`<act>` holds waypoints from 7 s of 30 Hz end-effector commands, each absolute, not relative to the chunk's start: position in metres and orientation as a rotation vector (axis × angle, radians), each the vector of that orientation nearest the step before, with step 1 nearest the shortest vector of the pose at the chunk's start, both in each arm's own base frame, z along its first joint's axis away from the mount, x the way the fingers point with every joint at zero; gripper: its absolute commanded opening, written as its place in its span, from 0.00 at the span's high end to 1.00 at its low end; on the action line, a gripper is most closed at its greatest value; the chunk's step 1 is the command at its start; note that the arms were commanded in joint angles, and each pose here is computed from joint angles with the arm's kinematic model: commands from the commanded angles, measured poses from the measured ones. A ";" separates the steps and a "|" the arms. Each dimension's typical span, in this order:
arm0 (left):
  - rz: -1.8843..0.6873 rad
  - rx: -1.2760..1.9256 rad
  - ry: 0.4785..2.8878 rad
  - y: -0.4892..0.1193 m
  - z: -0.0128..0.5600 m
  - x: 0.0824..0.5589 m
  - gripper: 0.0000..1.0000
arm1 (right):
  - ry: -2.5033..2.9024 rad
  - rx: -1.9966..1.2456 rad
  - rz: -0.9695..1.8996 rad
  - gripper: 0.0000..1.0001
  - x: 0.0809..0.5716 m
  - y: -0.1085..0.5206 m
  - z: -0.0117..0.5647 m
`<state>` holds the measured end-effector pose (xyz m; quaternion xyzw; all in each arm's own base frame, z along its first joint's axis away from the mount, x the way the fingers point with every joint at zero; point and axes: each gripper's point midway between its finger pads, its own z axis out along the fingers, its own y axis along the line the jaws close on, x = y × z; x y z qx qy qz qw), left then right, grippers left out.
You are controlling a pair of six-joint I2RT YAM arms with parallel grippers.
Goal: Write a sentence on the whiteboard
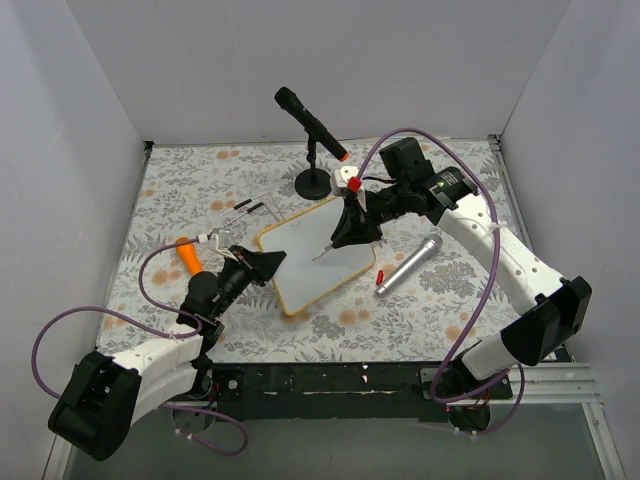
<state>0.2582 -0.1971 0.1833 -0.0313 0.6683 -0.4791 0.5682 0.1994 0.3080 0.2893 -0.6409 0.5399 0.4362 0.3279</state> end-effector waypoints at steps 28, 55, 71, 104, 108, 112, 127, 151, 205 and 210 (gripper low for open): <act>-1.156 -0.091 1.472 -0.189 0.193 0.248 1.00 | 1.411 -1.627 1.125 0.99 0.199 0.304 0.287; -1.176 -0.095 1.481 -0.189 0.191 0.243 1.00 | 1.404 -1.617 1.129 0.99 0.201 0.301 0.287; -1.183 -0.089 1.475 -0.189 0.193 0.242 1.00 | 1.401 -1.611 1.139 0.99 0.200 0.298 0.288; -1.191 -0.083 1.480 -0.192 0.195 0.243 1.00 | 1.370 -1.590 1.130 0.99 0.193 0.284 0.287; -1.195 -0.083 1.475 -0.192 0.197 0.243 1.00 | 1.369 -1.589 1.132 0.99 0.193 0.284 0.288; -1.196 -0.085 1.475 -0.192 0.197 0.243 1.00 | 1.367 -1.589 1.129 0.99 0.194 0.284 0.288; -1.218 -0.130 1.472 -0.189 0.196 0.242 1.00 | 1.361 -1.596 1.137 0.99 0.201 0.289 0.292; -1.249 -0.202 1.420 -0.184 0.215 0.245 1.00 | 1.303 -1.608 1.095 0.99 0.203 0.289 0.310; -1.483 -0.186 1.376 -0.228 0.254 0.229 1.00 | 1.240 -1.578 1.082 0.99 0.191 0.286 0.342; -1.489 -0.186 1.374 -0.229 0.255 0.228 1.00 | 1.244 -1.573 1.068 0.99 0.191 0.285 0.342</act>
